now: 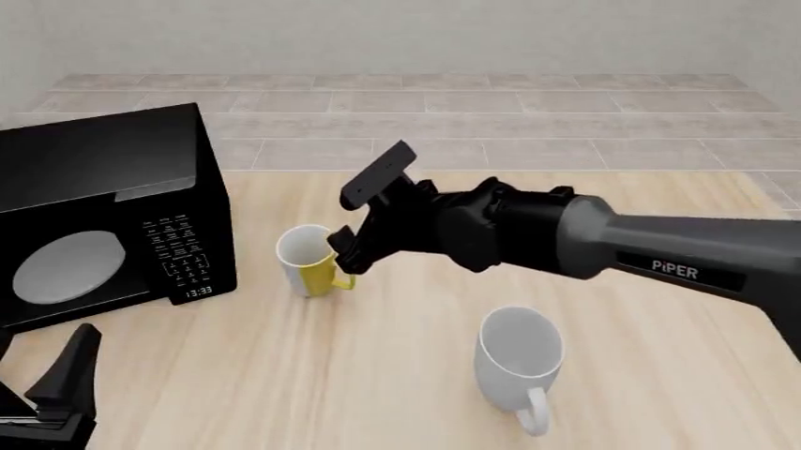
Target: Put the yellow and white mug to the front of the white mug.
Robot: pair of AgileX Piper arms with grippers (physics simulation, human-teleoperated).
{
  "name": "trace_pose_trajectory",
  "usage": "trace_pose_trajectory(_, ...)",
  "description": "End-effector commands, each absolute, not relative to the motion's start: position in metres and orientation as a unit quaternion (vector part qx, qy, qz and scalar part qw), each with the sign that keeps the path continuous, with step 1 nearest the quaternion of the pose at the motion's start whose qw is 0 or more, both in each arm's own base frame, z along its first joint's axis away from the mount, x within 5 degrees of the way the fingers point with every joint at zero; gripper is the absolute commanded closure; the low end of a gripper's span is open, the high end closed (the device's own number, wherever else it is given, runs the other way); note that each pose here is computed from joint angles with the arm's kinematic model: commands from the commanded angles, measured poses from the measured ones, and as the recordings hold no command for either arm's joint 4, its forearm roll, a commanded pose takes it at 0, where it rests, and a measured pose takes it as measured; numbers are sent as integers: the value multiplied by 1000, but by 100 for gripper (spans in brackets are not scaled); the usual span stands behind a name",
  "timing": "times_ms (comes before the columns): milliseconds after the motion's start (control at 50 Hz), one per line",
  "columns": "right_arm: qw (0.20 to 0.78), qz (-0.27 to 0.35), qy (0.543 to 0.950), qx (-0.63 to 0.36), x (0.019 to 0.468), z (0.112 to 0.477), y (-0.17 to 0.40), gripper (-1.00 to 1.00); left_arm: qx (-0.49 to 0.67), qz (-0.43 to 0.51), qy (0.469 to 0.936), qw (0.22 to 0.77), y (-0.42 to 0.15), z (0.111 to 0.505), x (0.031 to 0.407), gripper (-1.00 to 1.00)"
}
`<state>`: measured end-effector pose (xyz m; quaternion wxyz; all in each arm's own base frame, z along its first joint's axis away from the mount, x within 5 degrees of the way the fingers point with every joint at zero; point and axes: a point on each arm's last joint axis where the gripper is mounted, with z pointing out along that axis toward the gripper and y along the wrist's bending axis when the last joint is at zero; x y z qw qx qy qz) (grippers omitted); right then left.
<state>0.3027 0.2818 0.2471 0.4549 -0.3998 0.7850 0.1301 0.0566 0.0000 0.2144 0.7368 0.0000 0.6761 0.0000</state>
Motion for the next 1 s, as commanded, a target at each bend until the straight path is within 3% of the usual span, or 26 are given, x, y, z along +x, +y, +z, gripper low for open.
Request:
trace_pose_trajectory(20, 441, 132, 792, -401, 312, 227, 296, -100, 0, 0, 676, 737, 0, 214, 57, -100)
trace_pose_trajectory(1000, 392, 136, 831, -371, 325, 142, 305, -100, 0, 0, 676, 737, 0, 214, 57, -100)
